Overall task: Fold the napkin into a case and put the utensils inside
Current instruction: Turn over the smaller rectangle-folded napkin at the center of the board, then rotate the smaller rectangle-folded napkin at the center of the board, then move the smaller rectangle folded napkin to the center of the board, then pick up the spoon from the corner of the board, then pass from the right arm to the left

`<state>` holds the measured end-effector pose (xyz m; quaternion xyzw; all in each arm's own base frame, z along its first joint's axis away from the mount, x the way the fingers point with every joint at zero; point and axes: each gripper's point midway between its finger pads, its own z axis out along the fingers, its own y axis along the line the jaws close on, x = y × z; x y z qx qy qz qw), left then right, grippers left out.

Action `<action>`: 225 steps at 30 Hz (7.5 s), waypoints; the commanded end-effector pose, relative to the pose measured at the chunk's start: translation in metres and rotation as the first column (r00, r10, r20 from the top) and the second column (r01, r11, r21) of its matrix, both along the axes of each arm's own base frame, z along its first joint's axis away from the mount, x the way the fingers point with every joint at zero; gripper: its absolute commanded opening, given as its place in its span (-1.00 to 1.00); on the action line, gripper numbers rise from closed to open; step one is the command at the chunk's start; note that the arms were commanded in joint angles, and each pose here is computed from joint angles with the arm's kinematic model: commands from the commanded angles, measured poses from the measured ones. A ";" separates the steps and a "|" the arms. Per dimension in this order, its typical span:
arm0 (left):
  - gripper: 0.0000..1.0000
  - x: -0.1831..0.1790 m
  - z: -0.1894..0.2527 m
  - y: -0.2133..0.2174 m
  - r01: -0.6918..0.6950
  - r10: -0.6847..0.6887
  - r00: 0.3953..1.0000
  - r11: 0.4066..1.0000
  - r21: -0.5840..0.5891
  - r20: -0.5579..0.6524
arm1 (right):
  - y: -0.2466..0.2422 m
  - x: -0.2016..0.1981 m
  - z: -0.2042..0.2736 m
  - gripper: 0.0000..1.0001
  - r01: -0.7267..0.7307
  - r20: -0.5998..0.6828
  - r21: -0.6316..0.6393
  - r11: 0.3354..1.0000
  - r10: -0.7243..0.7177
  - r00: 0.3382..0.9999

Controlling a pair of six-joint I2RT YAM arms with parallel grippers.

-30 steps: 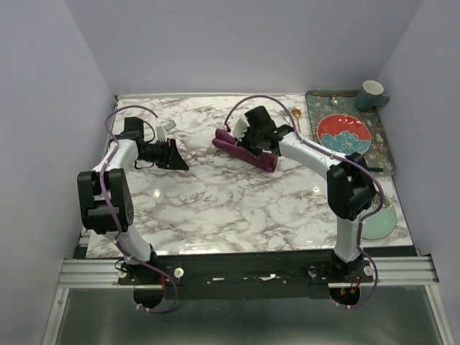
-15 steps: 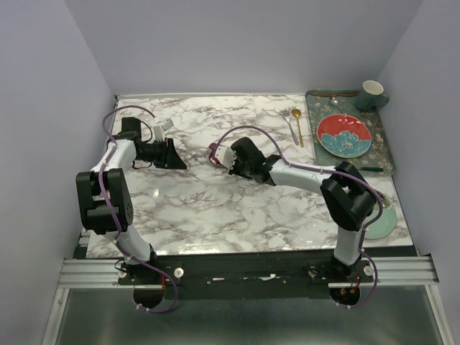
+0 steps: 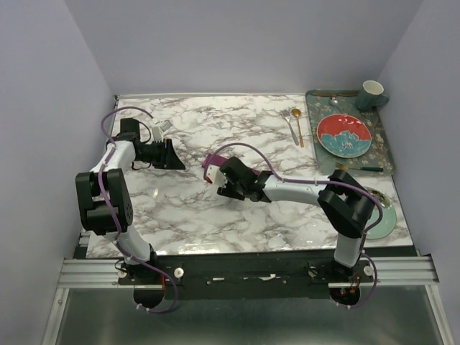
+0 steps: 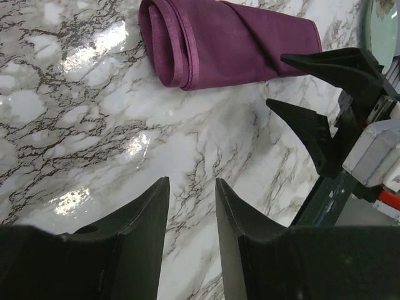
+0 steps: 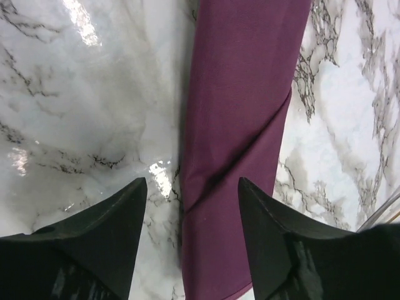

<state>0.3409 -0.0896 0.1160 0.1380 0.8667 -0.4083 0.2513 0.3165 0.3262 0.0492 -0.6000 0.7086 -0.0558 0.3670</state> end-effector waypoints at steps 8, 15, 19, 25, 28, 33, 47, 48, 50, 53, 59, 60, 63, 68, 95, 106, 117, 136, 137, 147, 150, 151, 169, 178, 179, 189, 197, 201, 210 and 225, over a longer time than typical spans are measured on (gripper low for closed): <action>-0.28 0.015 -0.006 -0.029 -0.023 0.020 0.999 0.993 0.118 0.028 | -0.036 -0.001 0.085 0.32 0.130 -0.296 0.221 0.967 -0.060 0.953; -0.35 0.025 -0.028 -0.069 0.018 -0.021 1.000 0.983 0.182 0.013 | -0.074 -0.002 0.037 0.25 0.171 -0.425 0.104 0.980 -0.112 0.898; -0.48 0.028 -0.047 -0.079 0.020 -0.014 0.999 0.976 0.216 -0.029 | -0.077 -0.008 0.009 0.22 0.159 -0.480 0.060 0.985 -0.111 0.870; -0.55 0.036 -0.074 -0.078 0.023 -0.001 0.996 0.966 0.258 -0.085 | -0.079 -0.024 -0.023 0.19 0.146 -0.562 0.023 0.989 -0.108 0.820; -0.56 0.039 -0.084 -0.078 0.033 -0.004 0.994 0.963 0.266 -0.106 | -0.072 -0.034 -0.030 0.19 0.156 -0.619 0.040 0.987 -0.098 0.779; -0.57 0.050 -0.091 -0.080 0.048 -0.016 0.993 0.961 0.274 -0.115 | -0.053 -0.056 -0.028 0.20 0.165 -0.712 0.078 0.983 -0.061 0.699; -0.32 0.056 -0.038 -0.068 0.101 -0.118 0.993 0.937 0.335 0.031 | -0.084 -0.030 0.025 0.31 0.347 -0.745 0.129 0.929 -0.140 0.652; -0.32 0.056 -0.036 -0.069 0.094 -0.111 0.993 0.938 0.333 0.034 | -0.085 -0.029 0.015 0.29 0.347 -0.753 0.107 0.932 -0.152 0.640; -0.32 0.057 -0.036 -0.070 0.090 -0.104 0.994 0.939 0.331 0.026 | -0.084 -0.028 0.008 0.28 0.342 -0.758 0.101 0.934 -0.150 0.635; -0.32 0.062 -0.038 -0.072 0.089 -0.101 0.995 0.941 0.327 0.019 | -0.079 -0.032 -0.003 0.25 0.331 -0.789 0.099 0.938 -0.129 0.601; -0.29 0.075 -0.041 -0.076 0.078 -0.091 0.996 0.943 0.323 0.026 | -0.071 -0.058 -0.015 0.18 0.309 -0.864 0.118 0.944 -0.055 0.500; -0.29 0.079 -0.039 -0.076 0.073 -0.090 0.995 0.944 0.321 0.037 | -0.072 -0.064 -0.019 0.16 0.307 -0.873 0.112 0.945 -0.055 0.485; -0.28 0.088 -0.036 -0.078 0.055 -0.077 0.995 0.948 0.314 0.058 | -0.066 -0.080 -0.021 0.11 0.296 -0.893 0.113 0.948 -0.034 0.449; -0.23 0.100 -0.037 -0.086 0.050 -0.072 0.995 0.956 0.290 0.066 | -0.045 -0.119 -0.023 0.04 0.247 -0.922 0.122 0.961 0.018 0.387; -0.21 0.012 -0.079 -0.168 0.304 -0.295 0.953 0.922 0.239 -0.072 | -0.073 -0.062 0.052 1.00 0.414 -0.809 0.248 0.876 -0.048 0.586; 0.22 0.094 0.069 -0.138 0.027 -0.133 0.921 0.960 0.280 0.366 | -0.184 0.159 0.100 0.74 0.738 -0.505 0.303 0.603 -0.555 0.661; 0.22 0.082 0.099 -0.119 -0.004 -0.072 0.923 0.981 0.195 0.378 | -0.242 0.269 0.068 0.16 0.827 -0.351 0.297 0.477 -0.751 0.559; 0.22 0.080 0.077 -0.114 0.016 -0.076 0.949 0.981 0.195 0.305 | -0.269 0.276 -0.003 -0.04 0.870 -0.382 0.210 0.445 -0.782 0.492; 0.22 0.081 0.077 -0.114 0.015 -0.075 0.949 0.981 0.195 0.305 | -0.269 0.275 -0.006 -0.06 0.869 -0.387 0.204 0.450 -0.778 0.494; 0.22 0.085 0.070 -0.103 -0.003 -0.054 0.956 0.981 0.195 0.288 | -0.271 0.271 -0.023 -0.17 0.862 -0.419 0.168 0.478 -0.757 0.502; 0.22 0.087 0.069 -0.101 -0.020 -0.027 0.964 0.984 0.175 0.263 | -0.271 0.271 -0.024 -0.21 0.863 -0.423 0.165 0.478 -0.756 0.500; 0.22 0.089 0.069 -0.099 -0.027 -0.019 0.966 0.985 0.171 0.259 | -0.271 0.271 -0.024 -0.25 0.862 -0.421 0.164 0.479 -0.757 0.500; 0.22 0.106 0.111 -0.071 -0.103 0.050 0.951 0.981 0.162 0.306 | -0.273 0.268 -0.028 -0.98 0.861 -0.423 0.147 0.486 -0.756 0.499; 0.97 0.114 0.167 -0.057 -0.172 0.094 0.883 0.976 0.132 0.460 | -0.235 0.272 0.110 -0.99 0.700 -0.400 0.424 0.575 -0.575 0.714; 0.97 0.111 0.181 -0.055 -0.179 0.101 0.864 0.977 0.115 0.493 | -0.229 0.264 0.150 -0.99 0.657 -0.373 0.485 0.578 -0.543 0.752; 0.97 0.040 0.266 -0.059 0.064 -0.080 0.435 0.996 0.058 0.897 | -0.135 0.100 0.289 -0.99 0.337 -0.518 0.745 0.575 0.181 0.836; 0.97 -0.044 0.265 -0.090 0.301 -0.352 0.108 0.903 0.307 0.930 | -0.111 -0.029 0.288 -0.99 0.266 -0.590 0.746 0.611 0.421 0.689; 0.86 -0.074 0.258 -0.120 0.382 -0.403 0.038 0.851 0.359 0.914 | -0.107 -0.072 0.284 -0.99 0.252 -0.616 0.742 0.622 0.483 0.622; 0.20 -0.109 0.245 -0.174 0.530 -0.471 0.008 0.750 0.395 0.882 | -0.100 -0.128 0.286 -0.99 0.223 -0.629 0.747 0.626 0.558 0.541; 0.22 -0.109 0.241 -0.189 0.496 -0.456 0.050 0.784 0.374 0.889 | -0.093 -0.153 0.280 -0.99 0.208 -0.639 0.747 0.631 0.597 0.484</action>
